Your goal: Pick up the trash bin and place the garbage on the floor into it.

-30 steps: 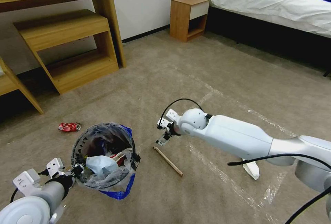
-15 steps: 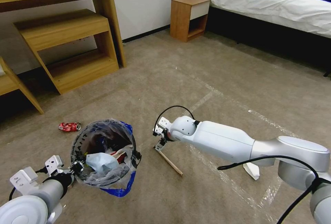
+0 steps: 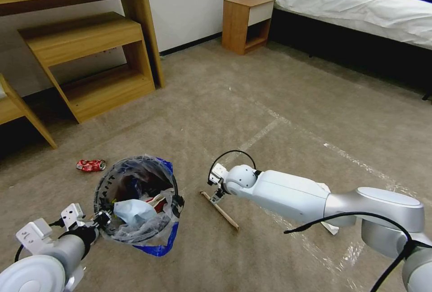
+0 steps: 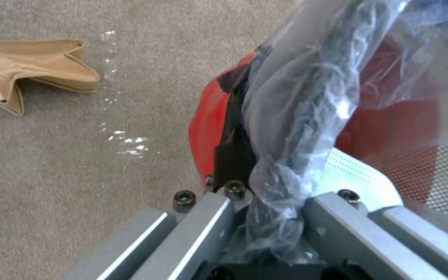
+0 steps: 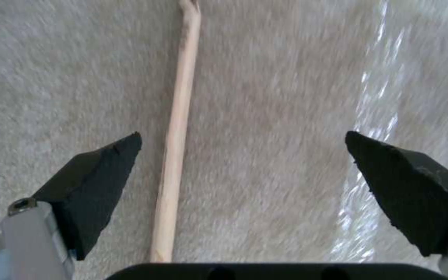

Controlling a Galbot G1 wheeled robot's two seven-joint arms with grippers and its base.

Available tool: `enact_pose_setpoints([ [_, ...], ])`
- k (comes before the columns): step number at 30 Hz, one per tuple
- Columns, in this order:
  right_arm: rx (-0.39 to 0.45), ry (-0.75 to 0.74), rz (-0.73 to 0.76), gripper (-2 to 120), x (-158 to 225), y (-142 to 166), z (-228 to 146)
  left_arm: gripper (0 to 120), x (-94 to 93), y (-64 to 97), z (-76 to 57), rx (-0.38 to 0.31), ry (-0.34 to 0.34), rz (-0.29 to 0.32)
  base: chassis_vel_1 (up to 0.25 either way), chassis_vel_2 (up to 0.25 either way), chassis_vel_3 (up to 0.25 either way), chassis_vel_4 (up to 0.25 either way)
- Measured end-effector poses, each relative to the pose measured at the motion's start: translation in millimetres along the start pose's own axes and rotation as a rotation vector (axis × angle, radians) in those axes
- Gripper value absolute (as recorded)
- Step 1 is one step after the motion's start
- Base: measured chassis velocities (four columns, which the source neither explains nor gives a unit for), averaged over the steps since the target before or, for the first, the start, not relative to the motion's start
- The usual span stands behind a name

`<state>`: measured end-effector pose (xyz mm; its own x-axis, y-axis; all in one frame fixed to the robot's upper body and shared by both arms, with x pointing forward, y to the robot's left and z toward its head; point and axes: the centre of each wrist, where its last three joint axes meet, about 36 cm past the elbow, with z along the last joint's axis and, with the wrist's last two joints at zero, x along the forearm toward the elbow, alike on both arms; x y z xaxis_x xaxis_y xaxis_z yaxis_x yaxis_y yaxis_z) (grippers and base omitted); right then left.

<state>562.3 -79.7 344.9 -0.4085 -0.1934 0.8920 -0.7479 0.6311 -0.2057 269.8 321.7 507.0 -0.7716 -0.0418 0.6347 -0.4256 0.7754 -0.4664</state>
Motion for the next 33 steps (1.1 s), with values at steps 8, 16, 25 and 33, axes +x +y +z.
enact_pose_setpoints([
  [8,-0.11,0.031,-0.024,100,-5,9,17,0,0.0,0.4,1.7,-0.002,0.003,-0.006,0.0,0.0,0.0,0.0],
  [16,-0.155,0.038,-0.066,100,-8,24,16,0,0.3,0.5,5.4,-0.001,0.006,-0.014,0.0,0.0,0.0,0.0],
  [25,-0.129,0.068,-0.058,100,-29,37,17,0,-0.7,-0.5,7.5,0.018,0.006,-0.009,0.0,0.0,0.0,0.0],
  [33,-0.138,0.081,-0.05,100,-43,44,7,0,-0.1,2.7,5.7,0.008,0.006,-0.019,0.0,0.0,0.0,0.0],
])
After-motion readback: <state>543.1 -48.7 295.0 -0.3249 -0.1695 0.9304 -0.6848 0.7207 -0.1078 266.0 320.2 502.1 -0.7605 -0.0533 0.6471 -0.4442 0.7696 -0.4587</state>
